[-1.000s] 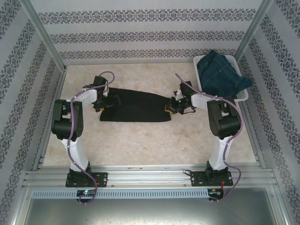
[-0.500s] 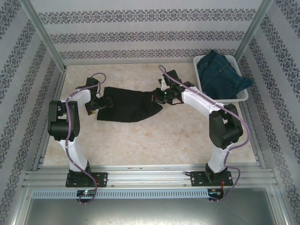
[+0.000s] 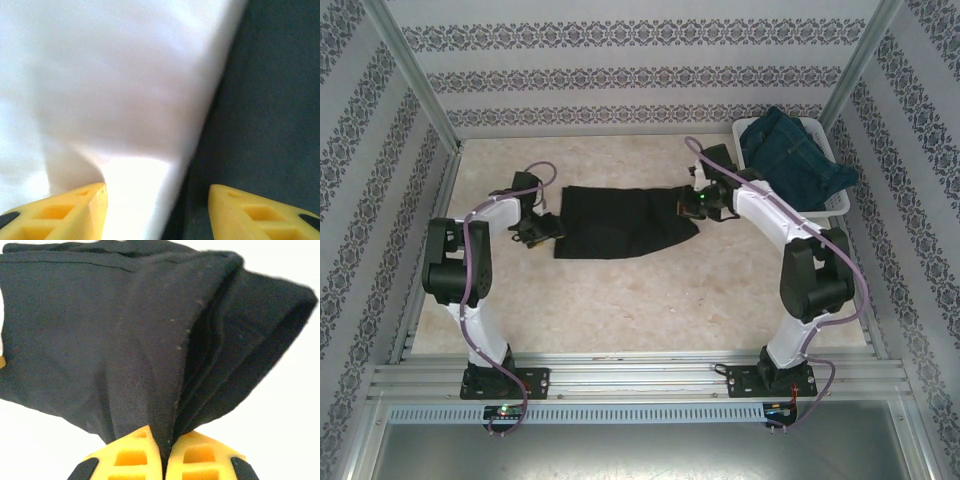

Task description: Fold and stack the skirts

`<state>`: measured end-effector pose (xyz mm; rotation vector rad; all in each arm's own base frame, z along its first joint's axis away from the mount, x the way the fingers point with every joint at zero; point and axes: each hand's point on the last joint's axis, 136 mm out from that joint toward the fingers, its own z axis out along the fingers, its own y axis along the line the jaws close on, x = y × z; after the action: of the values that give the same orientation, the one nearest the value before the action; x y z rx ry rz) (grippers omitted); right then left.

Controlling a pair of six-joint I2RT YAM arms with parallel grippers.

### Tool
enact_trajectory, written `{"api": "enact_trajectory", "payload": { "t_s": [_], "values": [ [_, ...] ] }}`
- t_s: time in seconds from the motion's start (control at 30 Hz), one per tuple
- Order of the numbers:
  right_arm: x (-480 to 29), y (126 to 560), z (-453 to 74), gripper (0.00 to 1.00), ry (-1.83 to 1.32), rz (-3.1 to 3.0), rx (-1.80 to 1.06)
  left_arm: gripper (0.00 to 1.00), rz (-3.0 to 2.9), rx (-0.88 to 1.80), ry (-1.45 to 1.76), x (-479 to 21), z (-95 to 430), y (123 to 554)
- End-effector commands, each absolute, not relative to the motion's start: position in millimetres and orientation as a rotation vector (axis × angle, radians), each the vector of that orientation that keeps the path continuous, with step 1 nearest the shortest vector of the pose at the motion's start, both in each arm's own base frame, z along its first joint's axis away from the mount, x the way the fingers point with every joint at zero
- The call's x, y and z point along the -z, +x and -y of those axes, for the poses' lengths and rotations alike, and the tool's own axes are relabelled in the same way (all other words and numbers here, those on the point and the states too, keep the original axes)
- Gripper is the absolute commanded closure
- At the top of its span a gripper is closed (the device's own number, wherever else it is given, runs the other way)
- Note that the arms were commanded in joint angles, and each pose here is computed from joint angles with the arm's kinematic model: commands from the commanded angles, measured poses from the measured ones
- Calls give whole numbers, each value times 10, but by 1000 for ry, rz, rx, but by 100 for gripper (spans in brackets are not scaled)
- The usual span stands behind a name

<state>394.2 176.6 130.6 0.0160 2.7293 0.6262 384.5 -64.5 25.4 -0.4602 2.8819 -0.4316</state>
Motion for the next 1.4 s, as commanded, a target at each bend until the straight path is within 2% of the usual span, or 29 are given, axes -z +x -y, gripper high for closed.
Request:
{"api": "enact_trajectory", "payload": {
  "t_s": [0.0,0.2,0.4,0.5,0.57,0.77,0.93,1.0,1.2,1.37],
  "values": [
    [-1445,3755,-1811,100,-199,-2758,-577,49,-2938,657,-386,-248,1251,3638],
    [-1523,3757,-2413,100,-354,-2757,-640,62,-2938,745,-363,-197,1488,3675],
    [-1616,3824,-3230,100,-439,-2704,-776,64,-2938,807,-281,-273,1652,3654],
    [-1485,3826,-3608,100,-466,-2725,-838,64,-2934,805,-280,-288,1651,3653],
    [-1314,3856,-3737,100,-443,-2756,-812,63,-2930,799,-277,-308,1644,3653],
    [-679,4011,-3650,100,-220,-2859,-740,49,-2923,692,-326,-491,1414,3646],
    [-625,3912,-3686,100,-245,-2882,-771,39,-2831,531,-453,-718,1005,3760],
    [-673,3904,-3715,100,-239,-2876,-803,40,-2803,480,-467,-711,919,3857],
    [-903,3924,-3918,100,-168,-2824,-981,64,-2826,676,-411,-438,1194,4138],
    [-1025,3979,-4044,100,-110,-2781,-1065,80,-2838,697,-402,-292,1228,4168]
  ]
}}
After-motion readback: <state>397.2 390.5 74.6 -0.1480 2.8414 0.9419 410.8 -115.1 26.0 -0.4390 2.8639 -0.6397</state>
